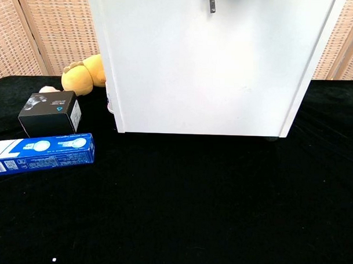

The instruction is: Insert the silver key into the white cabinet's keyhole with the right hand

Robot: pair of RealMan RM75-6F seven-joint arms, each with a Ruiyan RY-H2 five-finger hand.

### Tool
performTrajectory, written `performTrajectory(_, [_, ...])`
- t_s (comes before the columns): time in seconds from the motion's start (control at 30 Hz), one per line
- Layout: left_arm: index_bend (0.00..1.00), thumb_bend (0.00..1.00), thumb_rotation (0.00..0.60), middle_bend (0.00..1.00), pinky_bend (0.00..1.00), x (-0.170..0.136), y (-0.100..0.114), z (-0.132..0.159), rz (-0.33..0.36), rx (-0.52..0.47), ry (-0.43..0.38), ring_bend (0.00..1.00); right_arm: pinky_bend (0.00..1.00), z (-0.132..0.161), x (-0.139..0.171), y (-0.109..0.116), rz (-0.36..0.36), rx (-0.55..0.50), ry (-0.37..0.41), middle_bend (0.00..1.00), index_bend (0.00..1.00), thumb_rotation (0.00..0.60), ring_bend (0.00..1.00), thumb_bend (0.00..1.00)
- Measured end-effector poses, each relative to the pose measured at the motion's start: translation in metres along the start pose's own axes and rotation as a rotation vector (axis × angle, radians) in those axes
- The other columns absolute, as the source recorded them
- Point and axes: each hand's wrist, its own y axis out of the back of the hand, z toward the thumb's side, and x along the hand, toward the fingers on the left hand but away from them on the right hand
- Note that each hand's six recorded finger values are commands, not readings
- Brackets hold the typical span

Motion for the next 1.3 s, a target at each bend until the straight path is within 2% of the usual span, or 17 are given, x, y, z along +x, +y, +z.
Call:
performTrajectory(0.5, [0.0,0.0,0.6,0.0,0.0,0.0,-0.001,0.0,-0.001,0.003,0.003,0.0,1.0,-0.007,0.009,-0.006,0.016,0.008,-0.003,0.9,0.72,0.6,0.89,0.59])
performTrajectory(0.6, [0.0,0.0,0.6,0.0,0.0,0.0,-0.001,0.0,0.0,0.005,0.002,0.0,1.0,-0.008,0.01,-0.006,0.015,0.01,-0.002,0.9,0.7,0.6,0.89,0.55])
performTrajectory(0.73, [0.0,0.0,0.6,0.0,0.0,0.0,-0.001,0.0,-0.002,0.006,0.002,0.0,1.0,-0.007,0.01,-0.004,0.006,0.004,-0.003,0.9,0.65,0.6,0.89,0.4])
performTrajectory(0.83, [0.0,0.0,0.6,0.0,0.0,0.0,-0.001,0.0,-0.001,0.005,0.002,0.0,1.0,-0.008,0.01,-0.003,0.003,0.009,-0.005,0.9,0.64,0.6,0.89,0.34])
performTrajectory(1.3, [0.0,0.0,0.6,0.0,0.0,0.0,-0.001,0.001,-0.001,0.003,-0.001,0.0,1.0,-0.013,0.012,0.006,-0.02,0.015,-0.016,0.9,0.65,0.6,0.89,0.34])
